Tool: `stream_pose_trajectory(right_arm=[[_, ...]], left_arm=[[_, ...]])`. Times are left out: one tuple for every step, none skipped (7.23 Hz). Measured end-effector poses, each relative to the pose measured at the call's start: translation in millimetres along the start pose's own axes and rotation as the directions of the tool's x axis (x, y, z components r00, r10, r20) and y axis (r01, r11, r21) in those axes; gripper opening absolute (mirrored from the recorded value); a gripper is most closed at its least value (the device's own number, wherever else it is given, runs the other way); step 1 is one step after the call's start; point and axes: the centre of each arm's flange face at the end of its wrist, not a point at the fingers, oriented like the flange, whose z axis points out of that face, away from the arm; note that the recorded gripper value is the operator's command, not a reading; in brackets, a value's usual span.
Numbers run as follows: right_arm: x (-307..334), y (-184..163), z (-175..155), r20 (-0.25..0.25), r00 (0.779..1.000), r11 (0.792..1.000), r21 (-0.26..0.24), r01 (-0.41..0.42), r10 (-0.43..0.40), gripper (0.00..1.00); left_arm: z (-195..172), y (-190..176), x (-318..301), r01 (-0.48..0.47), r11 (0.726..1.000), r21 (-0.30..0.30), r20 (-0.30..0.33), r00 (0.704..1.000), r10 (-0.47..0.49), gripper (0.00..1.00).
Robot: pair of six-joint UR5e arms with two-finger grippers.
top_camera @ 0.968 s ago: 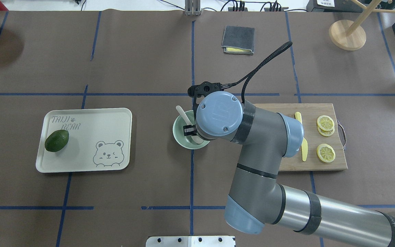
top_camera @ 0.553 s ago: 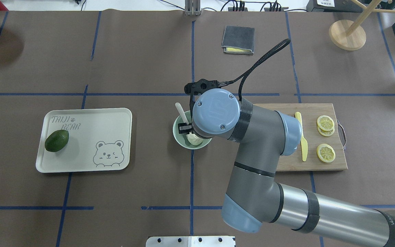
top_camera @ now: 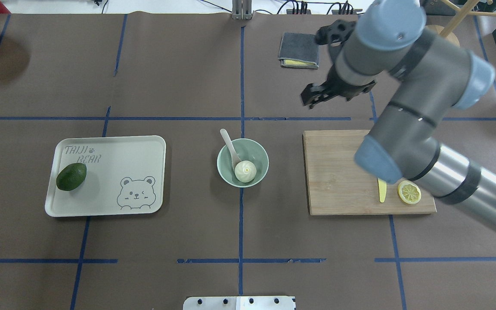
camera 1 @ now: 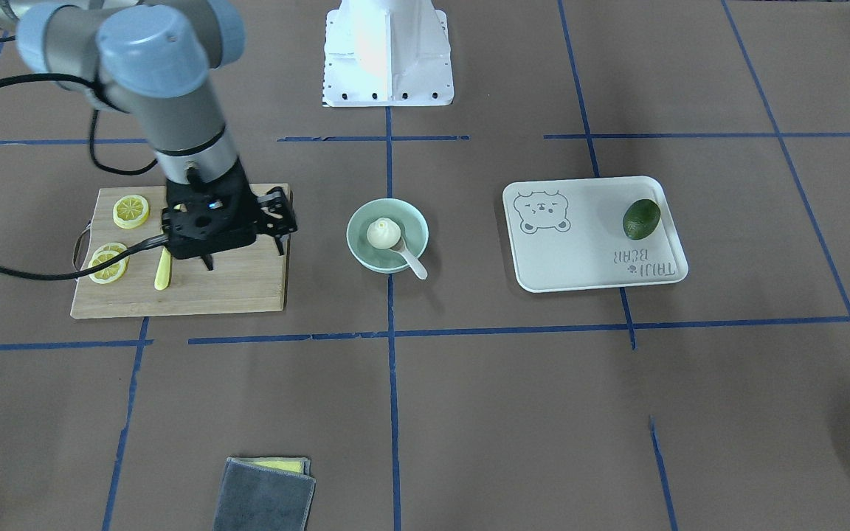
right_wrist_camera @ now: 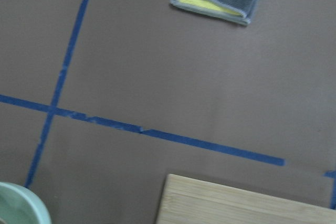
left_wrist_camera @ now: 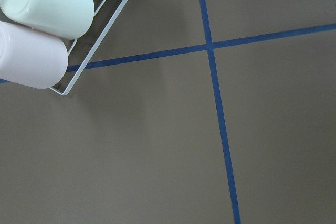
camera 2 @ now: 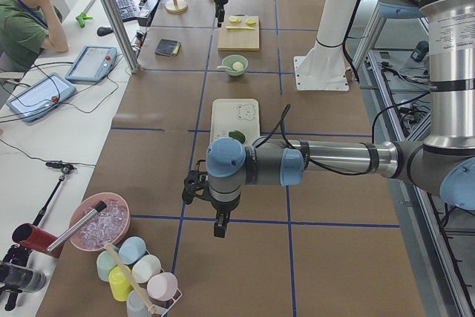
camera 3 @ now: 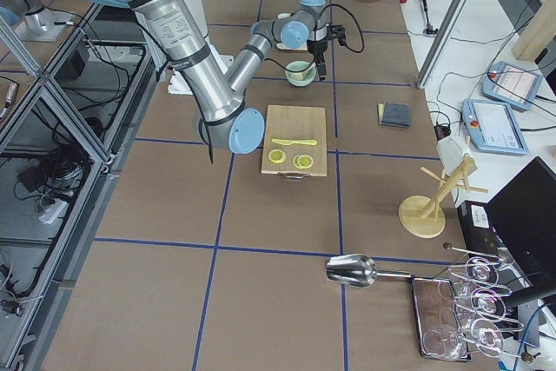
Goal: Put spoon and bun in bowl
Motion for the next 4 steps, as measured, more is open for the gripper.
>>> stream_pose_trajectory(right_arm=[[93, -9, -13, -0.007, 0.997, 0.997, -0.029, 0.072, -0.072, 1.00], [196, -4, -28, -0.005, 0.993, 0.992, -0.057, 0.115, -0.116, 1.00], [289, 13, -45, -0.002, 0.994, 0.992, -0.070, 0.108, -0.108, 1.00], [366, 44, -58, -0.005, 0.999, 0.996, -0.076, 0.049, -0.050, 1.00]], left_arm=[[2, 3, -1, 0.007, 1.000, -0.006, -0.004, 1.000, -0.007, 1.00], [3, 5, 0, 0.014, 1.000, -0.006, -0.018, 1.000, -0.014, 1.00], [4, 5, 2, 0.025, 1.000, -0.004, -0.041, 0.999, -0.026, 1.00], [4, 4, 4, 0.048, 0.999, -0.002, -0.059, 0.997, -0.048, 1.00]])
